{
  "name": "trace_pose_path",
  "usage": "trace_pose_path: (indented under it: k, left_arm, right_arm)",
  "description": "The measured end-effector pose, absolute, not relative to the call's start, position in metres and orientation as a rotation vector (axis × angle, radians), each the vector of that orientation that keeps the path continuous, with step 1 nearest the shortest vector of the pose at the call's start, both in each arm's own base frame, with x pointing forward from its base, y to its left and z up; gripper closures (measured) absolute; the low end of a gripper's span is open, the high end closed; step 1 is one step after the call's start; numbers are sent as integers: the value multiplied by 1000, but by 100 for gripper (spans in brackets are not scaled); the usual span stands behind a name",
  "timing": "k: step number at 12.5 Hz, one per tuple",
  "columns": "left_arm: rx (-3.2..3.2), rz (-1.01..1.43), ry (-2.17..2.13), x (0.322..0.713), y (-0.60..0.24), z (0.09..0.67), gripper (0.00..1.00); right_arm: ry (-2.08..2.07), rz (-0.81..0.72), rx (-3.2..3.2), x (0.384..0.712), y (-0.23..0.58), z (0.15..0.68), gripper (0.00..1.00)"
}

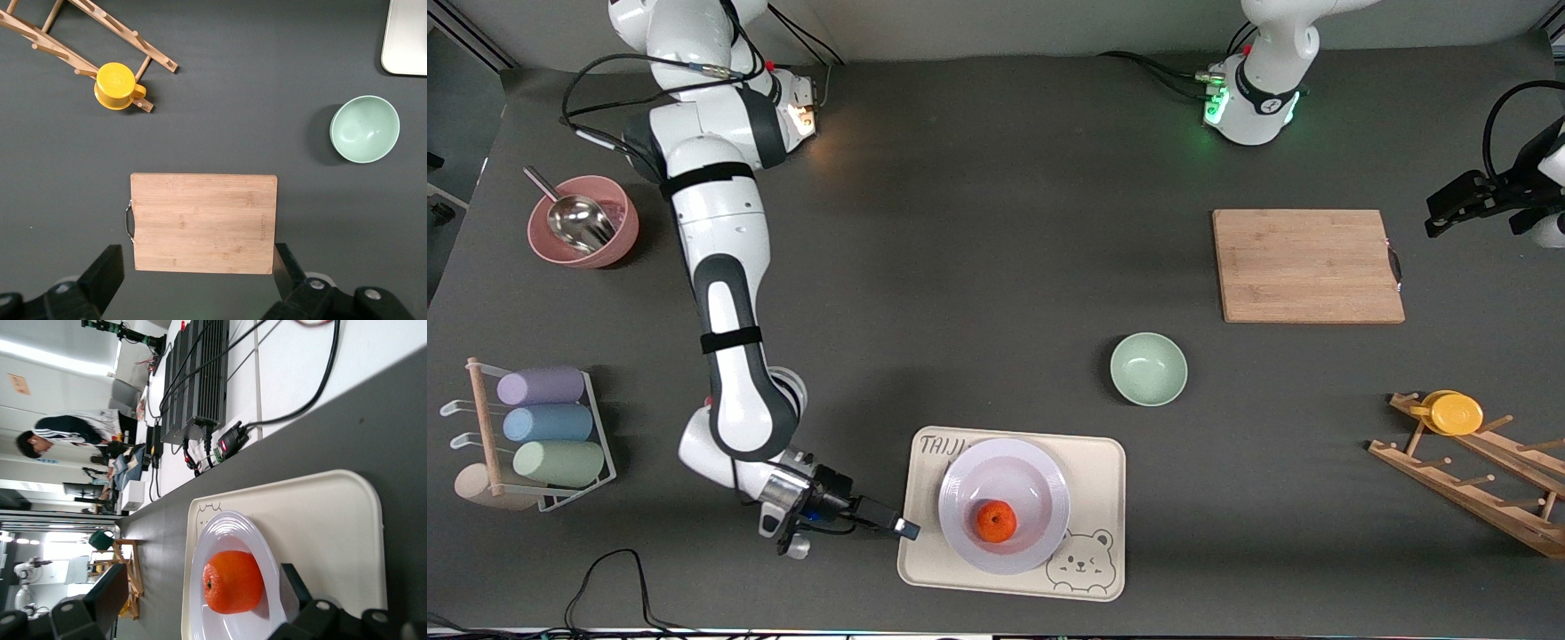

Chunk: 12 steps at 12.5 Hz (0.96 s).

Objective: Place orange and plate with both arms

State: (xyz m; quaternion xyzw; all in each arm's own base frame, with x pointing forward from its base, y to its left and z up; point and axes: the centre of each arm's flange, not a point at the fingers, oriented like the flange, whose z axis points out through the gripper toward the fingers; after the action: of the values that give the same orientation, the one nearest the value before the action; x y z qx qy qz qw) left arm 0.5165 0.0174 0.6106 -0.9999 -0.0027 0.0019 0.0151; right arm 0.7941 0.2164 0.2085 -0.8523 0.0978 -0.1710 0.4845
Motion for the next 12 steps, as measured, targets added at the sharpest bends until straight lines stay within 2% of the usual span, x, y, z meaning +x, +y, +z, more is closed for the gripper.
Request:
trace_pose_path:
  k: [2, 5, 12]
  left_arm:
    - [-3111, 5, -8, 516, 17, 611, 0]
    - [-3110, -3, -8, 516, 17, 613, 0]
    - [-3108, -18, -9, 513, 17, 619, 0]
  right_arm:
    - [197, -395, -2195, 796, 208, 243, 0]
    - [107, -335, -2384, 781, 181, 259, 0]
    - [-115, -181, -2707, 702, 116, 341, 0]
